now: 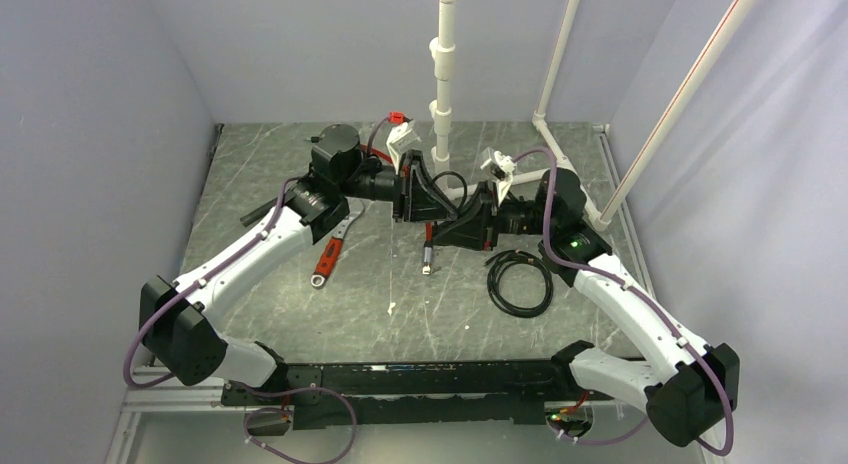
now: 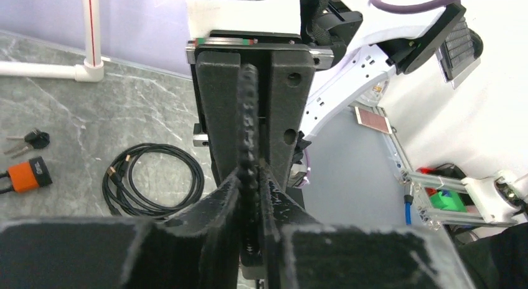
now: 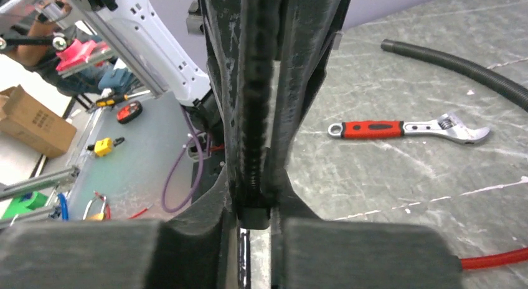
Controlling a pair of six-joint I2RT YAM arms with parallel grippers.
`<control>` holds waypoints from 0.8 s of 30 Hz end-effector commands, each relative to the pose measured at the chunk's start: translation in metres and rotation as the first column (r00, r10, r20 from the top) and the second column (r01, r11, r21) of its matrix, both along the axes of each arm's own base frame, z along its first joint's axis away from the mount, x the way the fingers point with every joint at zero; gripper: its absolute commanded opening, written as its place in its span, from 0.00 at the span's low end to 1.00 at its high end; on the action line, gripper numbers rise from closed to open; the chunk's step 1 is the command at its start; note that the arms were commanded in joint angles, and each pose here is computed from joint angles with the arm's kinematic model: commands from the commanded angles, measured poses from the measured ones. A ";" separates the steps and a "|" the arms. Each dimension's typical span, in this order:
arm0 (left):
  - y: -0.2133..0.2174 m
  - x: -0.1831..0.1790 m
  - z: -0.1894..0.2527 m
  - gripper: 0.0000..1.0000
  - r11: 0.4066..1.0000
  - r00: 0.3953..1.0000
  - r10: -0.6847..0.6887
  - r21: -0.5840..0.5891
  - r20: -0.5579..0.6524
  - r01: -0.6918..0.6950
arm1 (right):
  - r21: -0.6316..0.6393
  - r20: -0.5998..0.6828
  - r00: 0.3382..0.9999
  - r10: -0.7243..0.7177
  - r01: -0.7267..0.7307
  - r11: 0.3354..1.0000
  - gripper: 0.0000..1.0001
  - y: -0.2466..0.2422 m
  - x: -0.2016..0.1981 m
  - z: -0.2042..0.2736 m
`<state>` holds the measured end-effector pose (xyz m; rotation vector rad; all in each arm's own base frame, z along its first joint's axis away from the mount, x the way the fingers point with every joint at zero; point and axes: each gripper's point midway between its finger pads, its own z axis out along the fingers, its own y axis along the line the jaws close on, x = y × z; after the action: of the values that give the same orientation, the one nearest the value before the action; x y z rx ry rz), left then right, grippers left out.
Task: Lock with the key
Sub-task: Lock the lock.
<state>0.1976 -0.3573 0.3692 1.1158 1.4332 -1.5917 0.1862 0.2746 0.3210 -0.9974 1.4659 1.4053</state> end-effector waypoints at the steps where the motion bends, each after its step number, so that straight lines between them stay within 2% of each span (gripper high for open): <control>1: 0.010 0.007 0.023 0.45 0.999 0.998 0.031 -0.037 0.053 -0.029 | 0.025 0.038 0.998 -0.054 0.053 0.998 0.00 -0.001 0.012 0.014; 3: 0.019 0.019 0.025 0.77 0.996 0.995 0.080 -0.046 0.055 -0.077 | 0.037 0.031 0.994 -0.104 0.102 0.994 0.00 -0.005 0.021 0.017; 4: 0.025 0.026 0.029 0.87 0.993 0.991 0.112 -0.052 0.072 -0.109 | 0.053 0.026 0.991 -0.128 0.126 0.991 0.00 -0.007 0.027 0.021; 6: 0.037 0.043 0.036 0.94 0.981 0.976 0.192 -0.058 0.107 -0.186 | 0.081 -0.001 0.984 -0.179 0.179 0.981 0.00 -0.015 0.038 0.030; 10: 0.055 0.060 0.035 0.93 0.951 0.932 0.311 -0.054 0.188 -0.306 | 0.143 -0.047 0.957 -0.285 0.289 0.946 0.00 -0.032 0.058 0.051; 13: 0.060 0.064 0.019 0.86 0.934 0.910 0.355 -0.041 0.212 -0.355 | 0.192 -0.082 0.931 -0.356 0.365 0.911 0.00 -0.045 0.064 0.065; 17: 0.050 0.055 -0.008 0.69 0.943 0.918 0.327 -0.014 0.223 -0.333 | 0.219 -0.137 0.907 -0.399 0.421 0.880 0.00 -0.051 0.065 0.071; 20: 0.032 0.039 -0.011 0.64 0.961 0.928 0.273 -0.017 0.253 -0.278 | 0.220 -0.185 0.892 -0.413 0.447 0.867 0.00 -0.052 0.067 0.069; 24: 0.012 0.031 -0.011 0.57 0.968 0.942 0.249 -0.036 0.223 -0.247 | 0.237 -0.222 0.880 -0.419 0.466 0.853 0.00 -0.054 0.068 0.071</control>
<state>0.2304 -0.3301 0.3465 1.0262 1.4375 -1.2605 0.2524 0.2251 0.3734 -0.4112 1.5031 1.3039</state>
